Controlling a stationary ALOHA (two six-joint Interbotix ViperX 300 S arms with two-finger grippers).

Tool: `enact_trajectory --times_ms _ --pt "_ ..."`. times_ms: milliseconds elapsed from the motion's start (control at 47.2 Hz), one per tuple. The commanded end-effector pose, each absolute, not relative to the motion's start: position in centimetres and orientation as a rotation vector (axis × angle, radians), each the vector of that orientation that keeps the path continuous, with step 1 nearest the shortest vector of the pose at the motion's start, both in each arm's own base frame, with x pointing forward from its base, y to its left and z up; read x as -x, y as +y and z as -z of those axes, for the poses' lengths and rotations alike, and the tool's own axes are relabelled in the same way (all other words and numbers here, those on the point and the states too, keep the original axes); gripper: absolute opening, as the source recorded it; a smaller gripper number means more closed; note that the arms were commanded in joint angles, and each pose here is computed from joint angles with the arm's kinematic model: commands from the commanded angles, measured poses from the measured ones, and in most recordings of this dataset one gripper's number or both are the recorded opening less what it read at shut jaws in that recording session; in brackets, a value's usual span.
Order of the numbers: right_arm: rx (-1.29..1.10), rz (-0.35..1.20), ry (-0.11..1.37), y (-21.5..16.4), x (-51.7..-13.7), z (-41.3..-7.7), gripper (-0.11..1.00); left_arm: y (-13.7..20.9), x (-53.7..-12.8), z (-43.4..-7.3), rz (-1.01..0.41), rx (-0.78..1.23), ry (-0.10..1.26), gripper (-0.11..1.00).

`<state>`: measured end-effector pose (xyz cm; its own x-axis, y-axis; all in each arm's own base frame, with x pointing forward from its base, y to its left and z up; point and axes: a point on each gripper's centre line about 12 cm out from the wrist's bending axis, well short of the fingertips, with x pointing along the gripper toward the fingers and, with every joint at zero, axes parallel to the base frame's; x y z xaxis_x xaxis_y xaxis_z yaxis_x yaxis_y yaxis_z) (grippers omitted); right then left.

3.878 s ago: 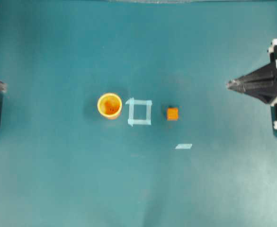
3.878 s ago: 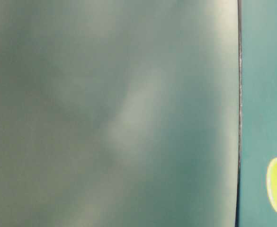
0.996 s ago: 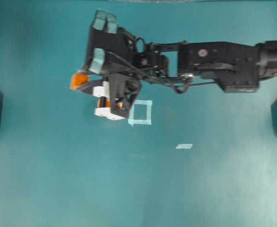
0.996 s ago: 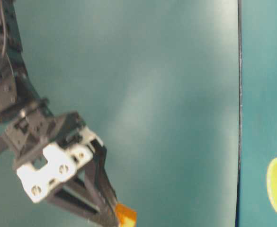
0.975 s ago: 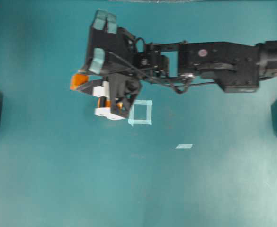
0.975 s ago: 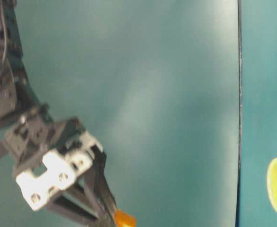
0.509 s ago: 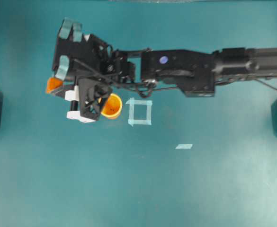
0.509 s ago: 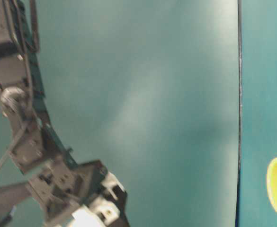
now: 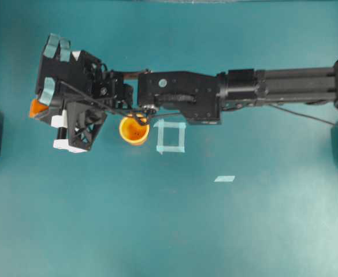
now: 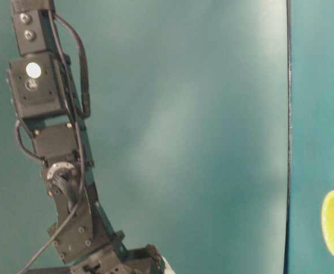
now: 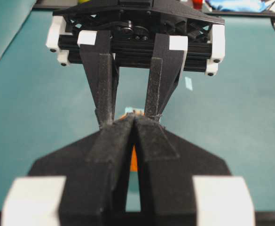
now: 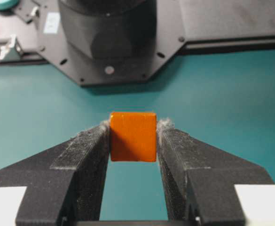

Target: Move the block to the left with right arm.

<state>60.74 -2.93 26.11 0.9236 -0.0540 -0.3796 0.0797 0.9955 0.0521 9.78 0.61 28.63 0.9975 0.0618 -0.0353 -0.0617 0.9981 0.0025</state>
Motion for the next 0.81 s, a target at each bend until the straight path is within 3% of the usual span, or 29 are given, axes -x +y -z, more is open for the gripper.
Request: enact_trajectory --times_ms 0,784 --pt "-0.066 0.066 0.319 -2.93 -60.80 -29.01 0.37 0.64 -9.61 -29.73 -0.066 -0.003 0.017 0.00" --pt "-0.069 0.071 0.361 -3.04 -60.78 -28.20 0.37 0.63 -9.48 -29.94 -0.066 -0.014 0.025 0.00"
